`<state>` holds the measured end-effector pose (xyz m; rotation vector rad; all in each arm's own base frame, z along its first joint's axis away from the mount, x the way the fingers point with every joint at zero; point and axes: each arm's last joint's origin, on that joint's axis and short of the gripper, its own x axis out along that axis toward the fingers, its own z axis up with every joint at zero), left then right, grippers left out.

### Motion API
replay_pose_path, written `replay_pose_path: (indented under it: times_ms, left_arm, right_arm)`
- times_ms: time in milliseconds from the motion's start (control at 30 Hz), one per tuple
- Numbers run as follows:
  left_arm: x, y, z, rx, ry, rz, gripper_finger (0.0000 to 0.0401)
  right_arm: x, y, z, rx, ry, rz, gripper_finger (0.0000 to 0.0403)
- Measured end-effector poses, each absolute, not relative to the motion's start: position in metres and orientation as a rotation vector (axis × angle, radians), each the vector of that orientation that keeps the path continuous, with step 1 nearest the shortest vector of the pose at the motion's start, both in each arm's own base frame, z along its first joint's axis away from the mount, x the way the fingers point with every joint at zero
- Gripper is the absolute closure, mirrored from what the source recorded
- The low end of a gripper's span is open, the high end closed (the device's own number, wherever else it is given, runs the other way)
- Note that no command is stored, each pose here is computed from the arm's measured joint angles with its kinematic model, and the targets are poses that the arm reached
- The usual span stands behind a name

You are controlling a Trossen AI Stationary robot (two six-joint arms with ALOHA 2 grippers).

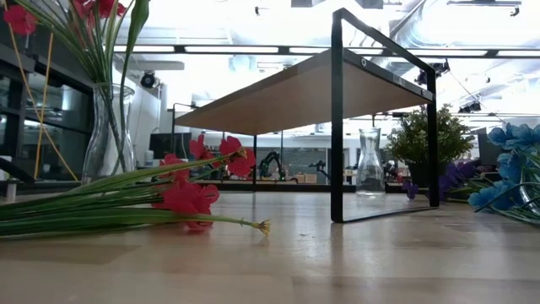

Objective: Pick and place flowers into a vace then onto a shelf
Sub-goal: Put the red flowers into the bottom transparent vase

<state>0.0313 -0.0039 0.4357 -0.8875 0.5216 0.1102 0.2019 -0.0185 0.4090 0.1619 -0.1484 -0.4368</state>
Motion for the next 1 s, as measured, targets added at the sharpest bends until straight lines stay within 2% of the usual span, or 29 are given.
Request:
replay_pose_path:
  times_ms: [800, 1000]
  left_arm:
    - [0.084, -0.016, 0.455, -0.861, 0.476, -0.149, 0.0119]
    - [0.098, -0.032, 0.463, -0.851, 0.442, -0.281, 0.0119]
  right_arm:
    - [0.203, -0.017, 0.407, 0.157, -0.130, -0.400, 0.0116]
    - [0.203, -0.017, 0.406, 0.154, -0.115, -0.390, 0.0116]
